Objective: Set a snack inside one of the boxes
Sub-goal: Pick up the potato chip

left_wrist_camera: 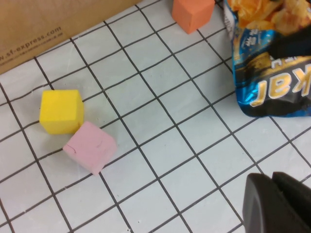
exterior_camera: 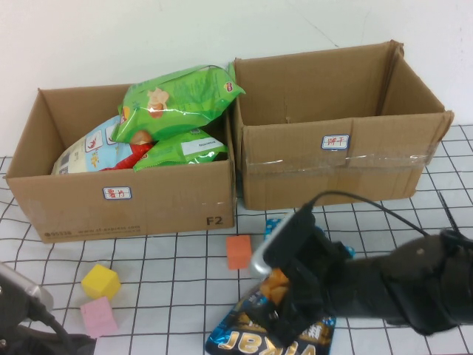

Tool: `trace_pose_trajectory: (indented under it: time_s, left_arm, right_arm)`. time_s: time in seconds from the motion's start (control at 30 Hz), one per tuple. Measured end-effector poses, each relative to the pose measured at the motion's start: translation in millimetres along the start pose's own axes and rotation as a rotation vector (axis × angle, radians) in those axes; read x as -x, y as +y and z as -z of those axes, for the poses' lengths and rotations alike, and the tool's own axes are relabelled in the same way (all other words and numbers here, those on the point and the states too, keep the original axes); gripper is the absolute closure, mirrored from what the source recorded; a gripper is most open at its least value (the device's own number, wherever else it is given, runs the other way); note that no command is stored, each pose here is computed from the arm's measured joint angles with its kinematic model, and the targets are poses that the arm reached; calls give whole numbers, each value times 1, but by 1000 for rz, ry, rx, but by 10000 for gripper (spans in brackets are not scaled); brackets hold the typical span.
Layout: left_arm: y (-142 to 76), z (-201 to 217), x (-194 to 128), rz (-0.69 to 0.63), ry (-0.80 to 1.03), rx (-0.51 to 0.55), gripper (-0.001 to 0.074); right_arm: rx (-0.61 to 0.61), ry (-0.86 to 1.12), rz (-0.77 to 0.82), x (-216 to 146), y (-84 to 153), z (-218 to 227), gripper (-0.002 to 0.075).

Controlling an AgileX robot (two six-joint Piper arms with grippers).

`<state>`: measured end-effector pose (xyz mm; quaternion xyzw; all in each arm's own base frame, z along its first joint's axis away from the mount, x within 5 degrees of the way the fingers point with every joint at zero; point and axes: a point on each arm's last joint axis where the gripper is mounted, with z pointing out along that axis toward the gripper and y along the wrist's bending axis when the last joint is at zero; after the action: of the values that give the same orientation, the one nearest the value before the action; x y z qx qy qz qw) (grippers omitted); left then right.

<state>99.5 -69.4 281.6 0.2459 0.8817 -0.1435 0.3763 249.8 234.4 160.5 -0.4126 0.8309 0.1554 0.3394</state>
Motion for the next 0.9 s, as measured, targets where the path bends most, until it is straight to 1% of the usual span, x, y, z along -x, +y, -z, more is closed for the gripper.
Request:
trace_pose_trajectory:
  time_s: [0.2, 0.4, 0.57, 0.67, 0.77, 0.9]
  left_arm:
    - [0, 0, -1, -2, 12, 2, 736]
    - [0, 0, -1, -3, 14, 3, 736]
    - [0, 0, -2, -3, 22, 3, 736]
    - [0, 0, -3, -3, 33, 3, 736]
    - [0, 0, -4, -4, 40, 3, 736]
    - [0, 0, -4, -1, 40, 1, 736]
  right_arm:
    - [15, 50, 61, -21, 5, 9, 34]
    - [-30, 58, 110, -27, 3, 20, 34]
    - [-50, 7, 231, -18, 2, 36, 34]
    - [-78, -48, 276, -8, 2, 51, 34]
    - [-132, -89, 284, -1, -2, 65, 34]
    - [-179, -111, 255, 3, -5, 74, 44]
